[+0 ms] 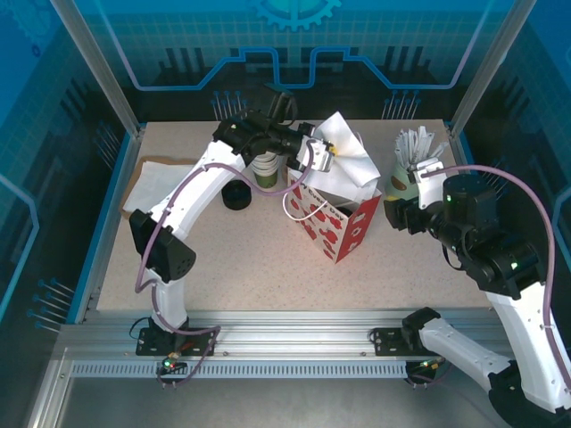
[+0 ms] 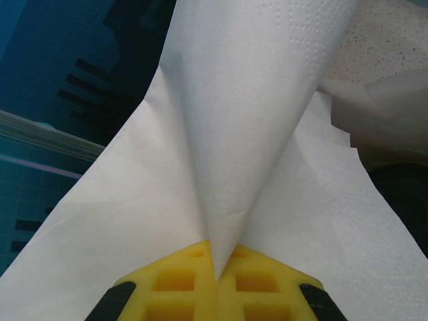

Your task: Pack the takeout coffee

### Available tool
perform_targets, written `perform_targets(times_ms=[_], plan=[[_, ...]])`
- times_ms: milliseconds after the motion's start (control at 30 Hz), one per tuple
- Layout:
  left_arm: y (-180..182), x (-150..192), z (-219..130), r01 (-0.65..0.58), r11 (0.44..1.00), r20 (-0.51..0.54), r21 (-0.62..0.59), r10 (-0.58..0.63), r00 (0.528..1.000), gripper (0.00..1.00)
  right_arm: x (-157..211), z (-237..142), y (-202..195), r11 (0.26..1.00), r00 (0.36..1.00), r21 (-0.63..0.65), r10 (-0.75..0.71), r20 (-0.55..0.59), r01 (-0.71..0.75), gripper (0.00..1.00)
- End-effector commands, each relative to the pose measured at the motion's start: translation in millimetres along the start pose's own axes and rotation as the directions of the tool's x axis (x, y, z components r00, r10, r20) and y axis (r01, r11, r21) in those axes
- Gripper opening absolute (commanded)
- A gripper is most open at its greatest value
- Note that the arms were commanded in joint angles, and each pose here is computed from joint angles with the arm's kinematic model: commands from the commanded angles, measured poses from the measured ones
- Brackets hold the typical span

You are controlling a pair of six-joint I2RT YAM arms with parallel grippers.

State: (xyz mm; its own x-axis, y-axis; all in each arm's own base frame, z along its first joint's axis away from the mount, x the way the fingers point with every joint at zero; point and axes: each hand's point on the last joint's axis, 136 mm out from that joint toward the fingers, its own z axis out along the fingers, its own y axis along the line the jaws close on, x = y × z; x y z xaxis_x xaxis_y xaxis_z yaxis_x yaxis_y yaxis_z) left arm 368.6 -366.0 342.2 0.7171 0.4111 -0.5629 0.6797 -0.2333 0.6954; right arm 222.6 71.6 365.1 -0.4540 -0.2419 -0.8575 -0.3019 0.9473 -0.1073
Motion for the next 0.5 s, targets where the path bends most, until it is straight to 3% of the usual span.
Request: perform_targets(times_ms=[0, 467], plan=[[2, -2, 3, -0.049, 0.999, 0.02, 0.003, 0.049, 0.999, 0.0, 2, 2, -1, 1.0, 1.0, 0.003, 0.012, -0.009, -0.012, 0.74], [25, -3, 16, -0.182, 0.98, -0.013, -0.086, 0.181, 0.983, 0.0, 4, 10, 3, 1.0, 1.0, -0.015, 0.014, -0.023, -0.015, 0.74]])
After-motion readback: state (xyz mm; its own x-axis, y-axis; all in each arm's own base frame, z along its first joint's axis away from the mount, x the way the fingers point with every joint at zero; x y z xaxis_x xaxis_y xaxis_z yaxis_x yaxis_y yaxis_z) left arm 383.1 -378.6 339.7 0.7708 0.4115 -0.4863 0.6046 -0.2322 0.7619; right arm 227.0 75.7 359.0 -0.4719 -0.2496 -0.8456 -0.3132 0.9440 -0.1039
